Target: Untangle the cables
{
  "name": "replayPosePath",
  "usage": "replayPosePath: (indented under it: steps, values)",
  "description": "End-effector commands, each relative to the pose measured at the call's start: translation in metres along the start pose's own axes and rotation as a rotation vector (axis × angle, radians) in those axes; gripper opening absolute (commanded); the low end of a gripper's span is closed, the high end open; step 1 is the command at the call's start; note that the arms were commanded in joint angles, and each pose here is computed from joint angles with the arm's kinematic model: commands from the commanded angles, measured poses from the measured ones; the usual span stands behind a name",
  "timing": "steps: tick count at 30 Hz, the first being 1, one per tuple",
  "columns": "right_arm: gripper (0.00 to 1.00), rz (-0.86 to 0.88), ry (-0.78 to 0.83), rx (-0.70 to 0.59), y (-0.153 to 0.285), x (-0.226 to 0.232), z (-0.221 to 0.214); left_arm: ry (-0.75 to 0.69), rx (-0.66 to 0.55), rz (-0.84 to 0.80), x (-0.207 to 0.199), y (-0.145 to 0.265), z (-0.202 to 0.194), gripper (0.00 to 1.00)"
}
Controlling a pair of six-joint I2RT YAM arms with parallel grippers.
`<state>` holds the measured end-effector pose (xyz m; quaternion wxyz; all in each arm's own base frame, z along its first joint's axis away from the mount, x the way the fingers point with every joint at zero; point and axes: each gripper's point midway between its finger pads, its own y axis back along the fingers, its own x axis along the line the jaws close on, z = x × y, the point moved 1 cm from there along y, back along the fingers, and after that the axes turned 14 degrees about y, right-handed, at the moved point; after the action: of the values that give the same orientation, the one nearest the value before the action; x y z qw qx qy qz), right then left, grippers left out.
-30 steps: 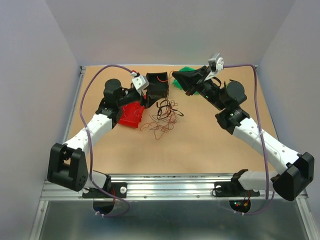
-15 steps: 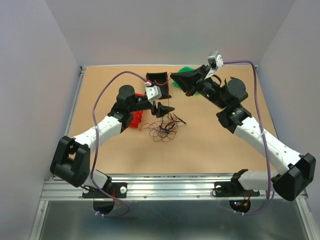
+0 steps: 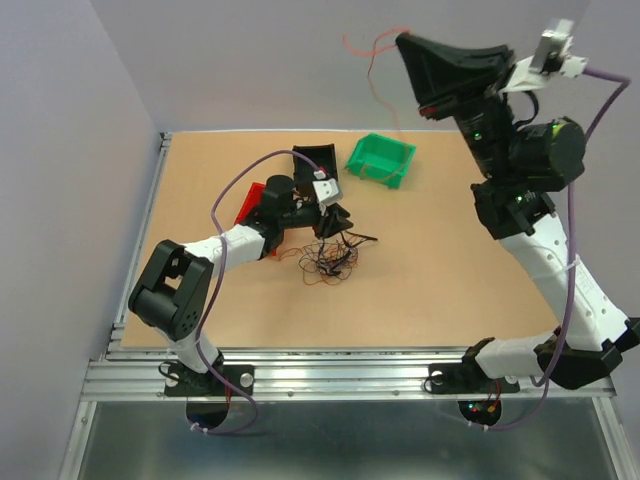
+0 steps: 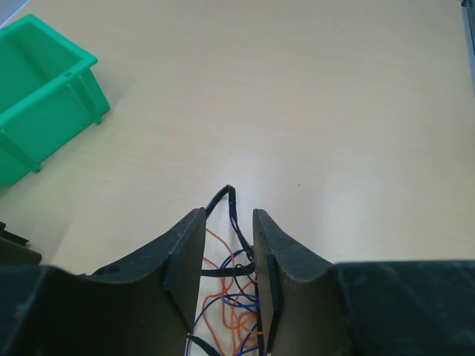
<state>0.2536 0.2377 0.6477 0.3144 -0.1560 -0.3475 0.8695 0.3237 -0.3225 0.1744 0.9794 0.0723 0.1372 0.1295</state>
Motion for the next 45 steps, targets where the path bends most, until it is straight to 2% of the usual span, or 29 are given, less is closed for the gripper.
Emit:
replayPosePath:
  steps: [1,2,3,7,9,12,16,21,23,26,28,29,34,45]
  values:
    - [0.01,-0.064,0.047,-0.210,-0.025,-0.009,0.081,-0.053,-0.044,-0.003,0.003,-0.007,0.020,0.41]
    - [0.00,-0.071,0.044,-0.205,-0.034,-0.013,0.075,-0.046,-0.036,-0.002,0.004,-0.009,0.017,0.41]
    - [0.01,-0.080,0.046,-0.266,-0.037,-0.012,0.104,-0.042,-0.029,-0.004,0.004,-0.010,0.014,0.40]
    - [0.00,-0.110,0.052,-0.318,-0.046,-0.019,0.121,-0.049,-0.041,0.022,0.007,-0.008,0.021,0.40]
    - [0.01,-0.141,0.063,-0.315,-0.048,-0.025,0.117,-0.058,-0.047,0.056,0.010,-0.005,0.025,0.43]
    - [0.00,-0.215,0.105,-0.265,-0.046,-0.040,0.096,-0.042,-0.072,0.197,0.033,0.009,0.034,0.48]
    - [0.00,-0.286,0.178,-0.132,-0.043,-0.060,0.036,0.003,-0.130,0.296,0.055,0.037,0.050,0.50]
    - [0.01,-0.358,0.267,0.073,-0.031,-0.099,-0.064,0.049,-0.223,0.448,0.080,0.079,0.070,0.53]
    - [0.00,-0.370,0.276,0.123,-0.028,-0.114,-0.092,0.066,-0.252,0.488,0.086,0.093,0.075,0.54]
    - [0.01,-0.402,0.253,0.226,-0.016,-0.149,-0.157,0.088,-0.294,0.544,0.097,0.115,0.082,0.55]
    - [0.01,-0.434,0.253,0.251,-0.007,-0.174,-0.173,0.088,-0.300,0.555,0.098,0.119,0.083,0.55]
    - [0.01,-0.434,0.242,0.289,-0.002,-0.184,-0.198,0.085,-0.303,0.553,0.097,0.120,0.084,0.55]
    - [0.00,-0.487,0.225,0.374,0.022,-0.228,-0.252,0.081,-0.303,0.552,0.096,0.121,0.084,0.55]
    - [0.01,-0.555,0.205,0.510,0.082,-0.270,-0.337,0.067,-0.301,0.550,0.094,0.122,0.085,0.55]
